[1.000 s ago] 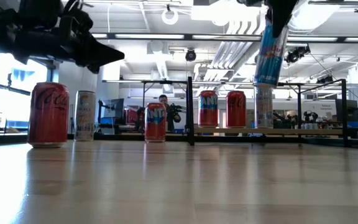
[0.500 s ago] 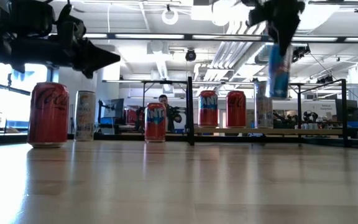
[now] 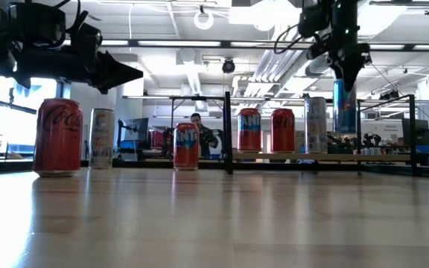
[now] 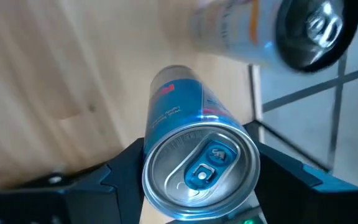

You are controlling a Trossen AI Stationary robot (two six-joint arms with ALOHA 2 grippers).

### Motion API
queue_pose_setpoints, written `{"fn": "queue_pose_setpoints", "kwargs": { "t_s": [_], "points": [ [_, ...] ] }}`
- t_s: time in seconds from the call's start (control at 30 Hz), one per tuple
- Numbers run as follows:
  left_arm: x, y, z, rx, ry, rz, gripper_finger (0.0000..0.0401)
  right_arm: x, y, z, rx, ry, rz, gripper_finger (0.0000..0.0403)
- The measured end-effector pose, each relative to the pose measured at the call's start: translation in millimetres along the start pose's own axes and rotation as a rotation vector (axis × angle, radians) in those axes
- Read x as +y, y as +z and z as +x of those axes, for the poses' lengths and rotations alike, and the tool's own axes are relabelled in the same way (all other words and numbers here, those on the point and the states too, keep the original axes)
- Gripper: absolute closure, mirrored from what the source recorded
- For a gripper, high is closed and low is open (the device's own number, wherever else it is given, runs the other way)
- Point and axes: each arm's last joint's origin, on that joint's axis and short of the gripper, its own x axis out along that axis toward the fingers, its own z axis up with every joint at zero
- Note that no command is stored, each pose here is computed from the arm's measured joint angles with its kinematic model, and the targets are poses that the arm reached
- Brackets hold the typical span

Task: Place canned beverage on shelf
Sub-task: Put the right blue soda can on the shelf

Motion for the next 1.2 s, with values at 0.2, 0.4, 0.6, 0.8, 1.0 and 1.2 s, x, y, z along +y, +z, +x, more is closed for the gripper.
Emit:
{"fn": "queue_pose_setpoints", "kwargs": {
  "t_s": [0.2,0.4,0.6,0.8,1.0,1.2],
  "points": [
    [2,-1,0,0.009,0.006,-0.001,0.0401,-29,3,29,0.056,0.021,0.007,0.0176],
    [2,-1,0,0.009,0.004,0.0,0.0401,-43,-3,45,0.132,0.036,0.036,0.0176],
    [1,-1,0,0.009,0.002,0.003,0.0401,-47,-1,46,0.107,0.01,0.08,0.0176],
    [1,-1,0,0.009,0.001,0.003,0.0401,-48,0,48,0.078,0.032,0.129,0.0176],
    [1,-1,0,0.01,-0.021,-0.001,0.0401,-50,2,55,0.092,0.056,0.172,0.0176],
    [0,-1,0,0.01,-0.033,-0.013,0.0401,-52,5,62,0.128,0.045,0.209,0.0118]
  ]
}}
